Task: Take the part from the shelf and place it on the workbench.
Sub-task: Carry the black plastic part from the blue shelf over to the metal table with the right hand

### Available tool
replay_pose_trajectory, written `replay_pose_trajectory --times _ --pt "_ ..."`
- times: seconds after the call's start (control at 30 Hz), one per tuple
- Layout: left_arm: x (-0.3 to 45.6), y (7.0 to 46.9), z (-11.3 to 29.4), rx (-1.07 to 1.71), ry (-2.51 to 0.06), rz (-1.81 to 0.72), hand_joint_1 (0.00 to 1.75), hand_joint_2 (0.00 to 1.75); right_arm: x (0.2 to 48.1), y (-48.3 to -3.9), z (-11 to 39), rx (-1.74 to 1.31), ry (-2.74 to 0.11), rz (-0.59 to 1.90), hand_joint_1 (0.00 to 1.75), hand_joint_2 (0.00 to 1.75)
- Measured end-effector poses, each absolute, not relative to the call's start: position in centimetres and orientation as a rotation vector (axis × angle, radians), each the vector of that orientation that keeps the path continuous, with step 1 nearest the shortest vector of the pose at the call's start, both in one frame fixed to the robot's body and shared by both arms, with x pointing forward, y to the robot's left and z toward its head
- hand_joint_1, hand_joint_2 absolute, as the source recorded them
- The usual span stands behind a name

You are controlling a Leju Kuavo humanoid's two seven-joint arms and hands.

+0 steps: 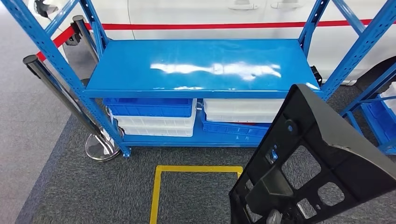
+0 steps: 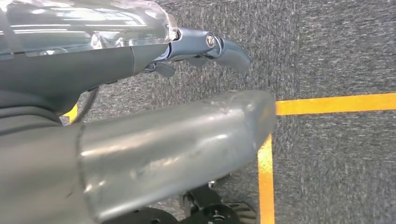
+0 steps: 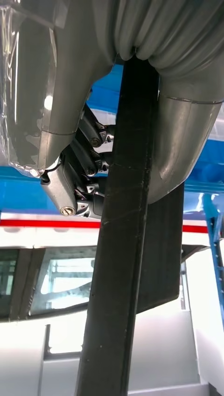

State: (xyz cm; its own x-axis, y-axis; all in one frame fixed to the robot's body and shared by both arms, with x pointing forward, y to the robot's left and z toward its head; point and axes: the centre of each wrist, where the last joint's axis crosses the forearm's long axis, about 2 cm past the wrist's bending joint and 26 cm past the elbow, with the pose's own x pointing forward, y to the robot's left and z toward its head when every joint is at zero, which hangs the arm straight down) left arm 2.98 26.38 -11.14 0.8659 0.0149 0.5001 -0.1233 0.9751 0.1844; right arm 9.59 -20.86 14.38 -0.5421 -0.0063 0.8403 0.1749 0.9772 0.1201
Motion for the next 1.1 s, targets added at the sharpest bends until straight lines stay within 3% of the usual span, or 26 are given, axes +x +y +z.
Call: replay_pose_trajectory --times 1.1 --pt "3.0 27.0 -11.2 0.203 -0.521 0.136 0.0 0.0 11.7 -19.8 12.9 -0.052 -2.118 -0.199 1.75 1.75"
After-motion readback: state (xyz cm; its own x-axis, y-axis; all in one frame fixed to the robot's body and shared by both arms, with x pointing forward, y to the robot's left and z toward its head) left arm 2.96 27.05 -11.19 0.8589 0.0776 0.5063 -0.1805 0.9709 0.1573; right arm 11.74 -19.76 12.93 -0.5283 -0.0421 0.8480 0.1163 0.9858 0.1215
